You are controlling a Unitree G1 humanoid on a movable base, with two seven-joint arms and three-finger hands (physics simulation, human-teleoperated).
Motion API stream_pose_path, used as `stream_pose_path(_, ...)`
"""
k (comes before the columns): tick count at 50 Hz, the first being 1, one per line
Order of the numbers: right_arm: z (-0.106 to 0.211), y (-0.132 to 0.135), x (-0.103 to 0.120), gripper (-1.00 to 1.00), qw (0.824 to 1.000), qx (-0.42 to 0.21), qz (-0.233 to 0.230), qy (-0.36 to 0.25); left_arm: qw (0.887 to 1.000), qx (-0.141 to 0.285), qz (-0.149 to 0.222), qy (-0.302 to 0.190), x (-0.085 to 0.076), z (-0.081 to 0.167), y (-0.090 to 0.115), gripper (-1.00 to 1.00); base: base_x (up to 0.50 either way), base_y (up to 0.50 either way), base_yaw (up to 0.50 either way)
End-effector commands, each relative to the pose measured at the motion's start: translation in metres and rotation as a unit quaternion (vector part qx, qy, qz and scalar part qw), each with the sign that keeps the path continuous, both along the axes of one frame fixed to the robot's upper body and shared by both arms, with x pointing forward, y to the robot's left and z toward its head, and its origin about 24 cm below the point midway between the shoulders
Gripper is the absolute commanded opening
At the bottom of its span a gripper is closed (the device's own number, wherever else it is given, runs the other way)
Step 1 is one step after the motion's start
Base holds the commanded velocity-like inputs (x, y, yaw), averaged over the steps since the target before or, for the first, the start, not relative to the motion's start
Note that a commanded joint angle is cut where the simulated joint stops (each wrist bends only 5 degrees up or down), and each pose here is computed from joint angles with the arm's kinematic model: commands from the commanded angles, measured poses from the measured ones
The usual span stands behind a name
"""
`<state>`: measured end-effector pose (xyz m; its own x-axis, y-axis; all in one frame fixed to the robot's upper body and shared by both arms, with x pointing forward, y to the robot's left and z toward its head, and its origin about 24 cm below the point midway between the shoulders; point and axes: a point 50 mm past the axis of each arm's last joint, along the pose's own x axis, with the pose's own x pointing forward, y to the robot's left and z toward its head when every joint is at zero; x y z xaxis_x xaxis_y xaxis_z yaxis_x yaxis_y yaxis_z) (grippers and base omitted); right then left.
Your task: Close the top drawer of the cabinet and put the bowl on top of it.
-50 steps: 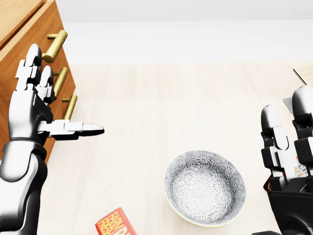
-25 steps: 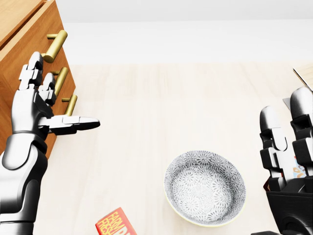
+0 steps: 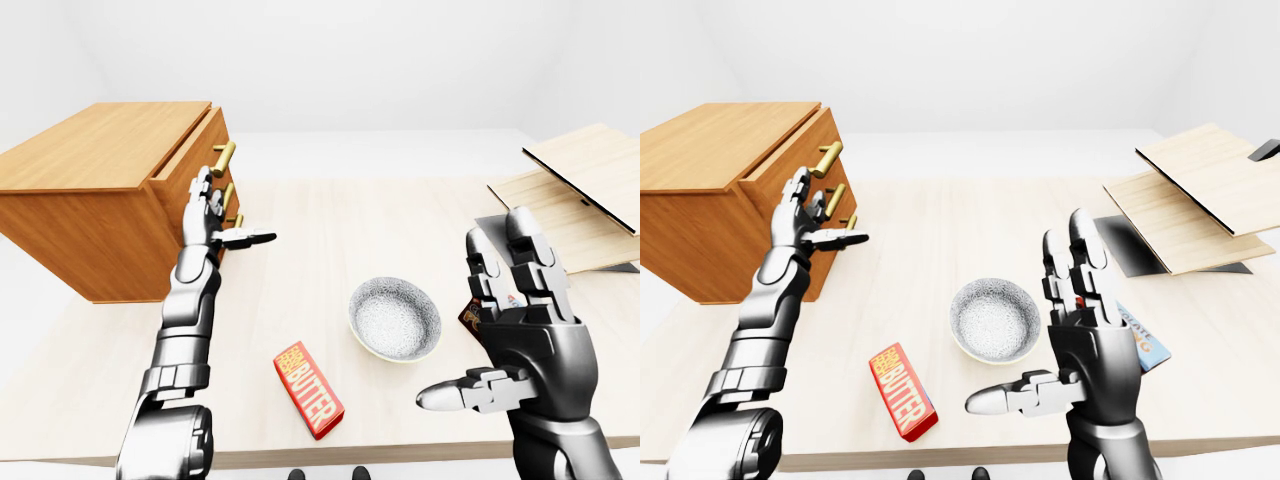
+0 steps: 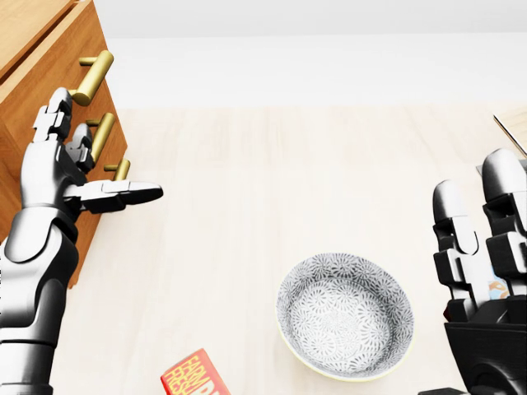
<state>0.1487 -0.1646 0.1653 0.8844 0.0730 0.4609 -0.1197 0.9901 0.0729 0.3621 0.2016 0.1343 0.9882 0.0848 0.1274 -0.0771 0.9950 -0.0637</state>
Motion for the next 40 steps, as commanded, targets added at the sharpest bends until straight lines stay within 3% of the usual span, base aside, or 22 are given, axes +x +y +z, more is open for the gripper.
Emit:
stream_pose_path(1,0.0,0.0,0.001,1.0,1.0,0.0,0.0,-0.001,1.0,-0.003,0.0,0.02,0.009,-0.002,0.0,1.0,0.0,0.0,0.0)
stream_pose_path(40,-0.002,0.001,0.004,1.0,1.0,-0.001,0.002,0.004,1.0,-0.017,0.016,0.01,0.011,0.008,0.017,1.0,0.0,0.0,0.0)
